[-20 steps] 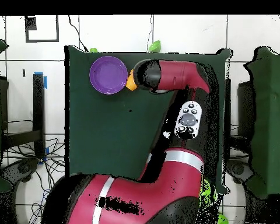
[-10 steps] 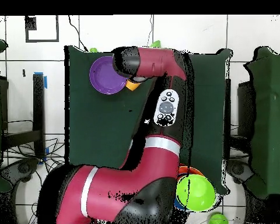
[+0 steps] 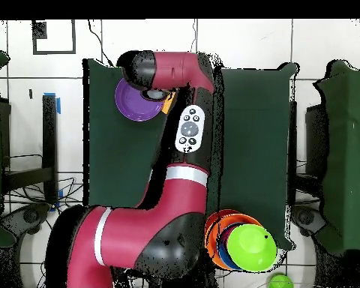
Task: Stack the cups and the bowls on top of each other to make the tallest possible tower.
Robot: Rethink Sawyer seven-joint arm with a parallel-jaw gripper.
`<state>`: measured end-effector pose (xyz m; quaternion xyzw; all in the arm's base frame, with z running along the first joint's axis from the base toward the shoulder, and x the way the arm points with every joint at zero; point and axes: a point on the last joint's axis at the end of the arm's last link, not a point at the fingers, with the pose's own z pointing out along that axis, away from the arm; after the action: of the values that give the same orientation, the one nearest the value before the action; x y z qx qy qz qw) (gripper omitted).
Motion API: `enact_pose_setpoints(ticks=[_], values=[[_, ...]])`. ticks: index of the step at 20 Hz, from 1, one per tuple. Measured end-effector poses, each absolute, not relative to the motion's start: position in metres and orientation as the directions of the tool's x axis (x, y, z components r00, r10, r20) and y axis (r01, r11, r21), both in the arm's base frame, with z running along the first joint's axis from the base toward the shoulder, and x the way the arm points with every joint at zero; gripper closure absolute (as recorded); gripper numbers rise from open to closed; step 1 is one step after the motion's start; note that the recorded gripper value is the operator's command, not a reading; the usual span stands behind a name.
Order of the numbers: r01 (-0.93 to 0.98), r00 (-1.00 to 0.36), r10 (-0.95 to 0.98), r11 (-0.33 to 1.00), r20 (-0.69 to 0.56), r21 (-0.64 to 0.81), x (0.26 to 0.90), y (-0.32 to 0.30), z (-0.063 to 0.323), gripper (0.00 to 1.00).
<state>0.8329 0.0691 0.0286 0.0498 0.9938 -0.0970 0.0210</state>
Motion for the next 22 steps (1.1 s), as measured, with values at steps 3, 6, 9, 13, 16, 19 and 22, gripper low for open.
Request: enact_pose_setpoints(ticks=[3, 6, 9, 13, 16, 19, 22], values=[[0.118, -0.993, 0.110, 0.975, -0.052, -0.187, 0.833, 0.084, 0.023, 0.00], [0.127, -0.991, 0.118, 0.976, -0.060, -0.177, 0.835, 0.096, 0.018, 0.00], [0.121, -0.991, 0.111, 0.978, -0.069, -0.167, 0.838, 0.106, 0.013, 0.00], [0.114, -0.992, 0.104, 0.979, -0.069, -0.168, 0.838, 0.110, 0.007, 0.00], [0.112, -0.993, 0.103, 0.979, -0.056, -0.173, 0.834, 0.109, -0.003, 0.00], [0.111, -0.994, 0.105, 0.978, -0.041, -0.176, 0.830, 0.107, -0.015, 0.00], [0.110, -0.994, 0.106, 0.978, -0.028, -0.179, 0.825, 0.105, -0.028, 0.00]])
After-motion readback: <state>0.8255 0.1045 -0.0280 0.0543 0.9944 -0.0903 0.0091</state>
